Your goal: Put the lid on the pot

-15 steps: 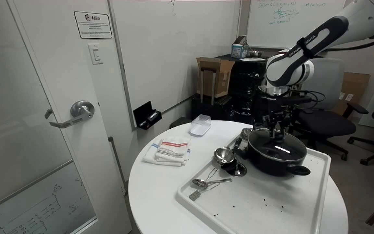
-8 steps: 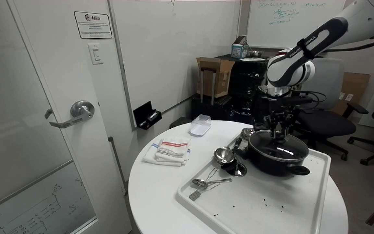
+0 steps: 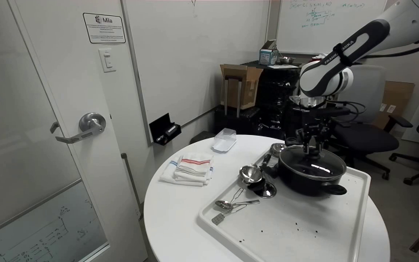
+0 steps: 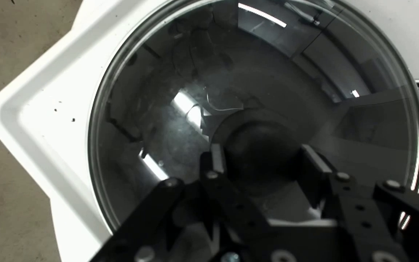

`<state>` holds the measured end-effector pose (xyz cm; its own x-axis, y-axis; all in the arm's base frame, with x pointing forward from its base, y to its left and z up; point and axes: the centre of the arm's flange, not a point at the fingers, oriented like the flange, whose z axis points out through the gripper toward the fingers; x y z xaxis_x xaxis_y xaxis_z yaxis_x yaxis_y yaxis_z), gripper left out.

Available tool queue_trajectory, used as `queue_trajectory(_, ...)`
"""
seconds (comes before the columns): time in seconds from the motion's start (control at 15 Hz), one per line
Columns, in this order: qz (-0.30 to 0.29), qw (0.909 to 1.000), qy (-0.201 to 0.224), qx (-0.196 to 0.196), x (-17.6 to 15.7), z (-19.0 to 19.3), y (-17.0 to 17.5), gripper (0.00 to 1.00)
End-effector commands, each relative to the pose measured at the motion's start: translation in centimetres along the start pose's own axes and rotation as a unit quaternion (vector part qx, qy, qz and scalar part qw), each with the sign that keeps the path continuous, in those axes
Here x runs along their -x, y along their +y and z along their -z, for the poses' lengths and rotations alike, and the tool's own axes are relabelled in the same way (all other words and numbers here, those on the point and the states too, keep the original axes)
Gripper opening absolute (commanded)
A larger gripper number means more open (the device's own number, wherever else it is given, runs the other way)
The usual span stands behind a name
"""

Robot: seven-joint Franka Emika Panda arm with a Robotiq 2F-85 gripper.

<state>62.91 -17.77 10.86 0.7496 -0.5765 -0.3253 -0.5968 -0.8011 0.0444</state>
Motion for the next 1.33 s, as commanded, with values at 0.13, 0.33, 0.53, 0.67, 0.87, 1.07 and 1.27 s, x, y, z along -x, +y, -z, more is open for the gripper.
queue_trajectory(0.13, -0.002, 0.9997, 0.022, 0.009, -0.2, 1.4, -0.9, 0.25)
queue_trajectory(0.33, 0.007, 0.9994, 0.031, 0.016, 0.1, 1.5, -1.4, 0.25)
queue_trajectory(0.53, 0.013, 0.9989, 0.039, 0.023, 0.4, 1.6, -1.8, 0.25)
queue_trajectory(0.67, 0.016, 0.9987, 0.042, 0.026, 0.5, 1.6, -2.0, 0.25)
queue_trajectory(0.87, 0.021, 0.9986, 0.040, 0.026, 0.7, 1.5, -2.2, 0.25)
queue_trajectory(1.07, 0.025, 0.9986, 0.039, 0.026, 1.0, 1.5, -2.4, 0.25)
queue_trajectory(1.27, 0.029, 0.9984, 0.040, 0.027, 1.2, 1.5, -2.7, 0.25)
